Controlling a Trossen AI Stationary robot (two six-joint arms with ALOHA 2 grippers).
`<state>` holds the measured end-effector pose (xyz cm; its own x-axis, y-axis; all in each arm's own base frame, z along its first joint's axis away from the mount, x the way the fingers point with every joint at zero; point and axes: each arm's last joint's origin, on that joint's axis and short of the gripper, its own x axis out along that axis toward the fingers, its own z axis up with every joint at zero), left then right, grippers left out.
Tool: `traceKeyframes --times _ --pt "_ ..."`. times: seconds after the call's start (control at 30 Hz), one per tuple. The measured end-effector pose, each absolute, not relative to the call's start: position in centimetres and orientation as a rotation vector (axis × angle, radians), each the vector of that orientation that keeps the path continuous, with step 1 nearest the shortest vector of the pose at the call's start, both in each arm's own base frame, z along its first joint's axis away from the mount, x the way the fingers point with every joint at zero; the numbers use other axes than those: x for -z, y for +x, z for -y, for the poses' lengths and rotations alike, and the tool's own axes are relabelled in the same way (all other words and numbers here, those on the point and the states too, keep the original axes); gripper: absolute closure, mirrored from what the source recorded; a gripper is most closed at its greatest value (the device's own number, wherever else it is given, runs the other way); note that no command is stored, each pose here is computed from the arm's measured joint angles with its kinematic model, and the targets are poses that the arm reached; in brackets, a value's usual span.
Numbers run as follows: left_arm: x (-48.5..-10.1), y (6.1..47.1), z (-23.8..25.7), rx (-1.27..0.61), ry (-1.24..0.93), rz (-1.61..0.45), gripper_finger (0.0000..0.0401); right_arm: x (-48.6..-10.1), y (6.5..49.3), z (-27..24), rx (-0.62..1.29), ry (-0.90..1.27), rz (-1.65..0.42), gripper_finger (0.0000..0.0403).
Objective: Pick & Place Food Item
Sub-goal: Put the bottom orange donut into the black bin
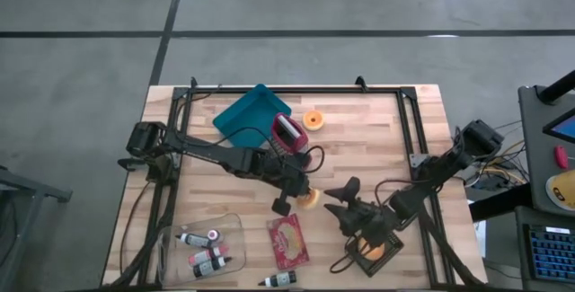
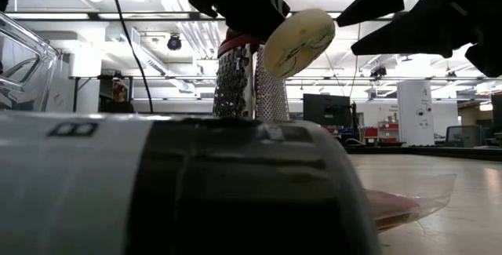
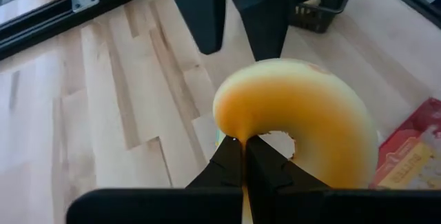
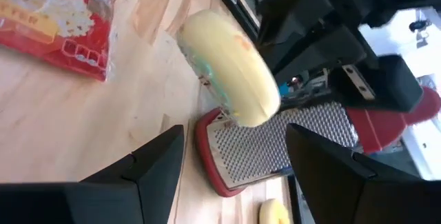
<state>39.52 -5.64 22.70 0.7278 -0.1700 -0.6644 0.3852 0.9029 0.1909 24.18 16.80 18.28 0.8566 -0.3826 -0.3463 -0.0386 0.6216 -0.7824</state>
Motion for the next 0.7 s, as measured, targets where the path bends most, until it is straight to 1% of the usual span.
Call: traceKeyframes --times 0.27,0.7 --pt "-22.7 39.5 5.8 0.330 0.299 -0.687 0.0401 -18.2 25.1 -17.6 0.206 -0.994 -0.489 0.0154" --pt "-22.7 39.5 5.8 0.341 0.291 -0.693 0.0401 -18.4 25.6 -17.6 0.183 -1.055 -0.468 0.0155"
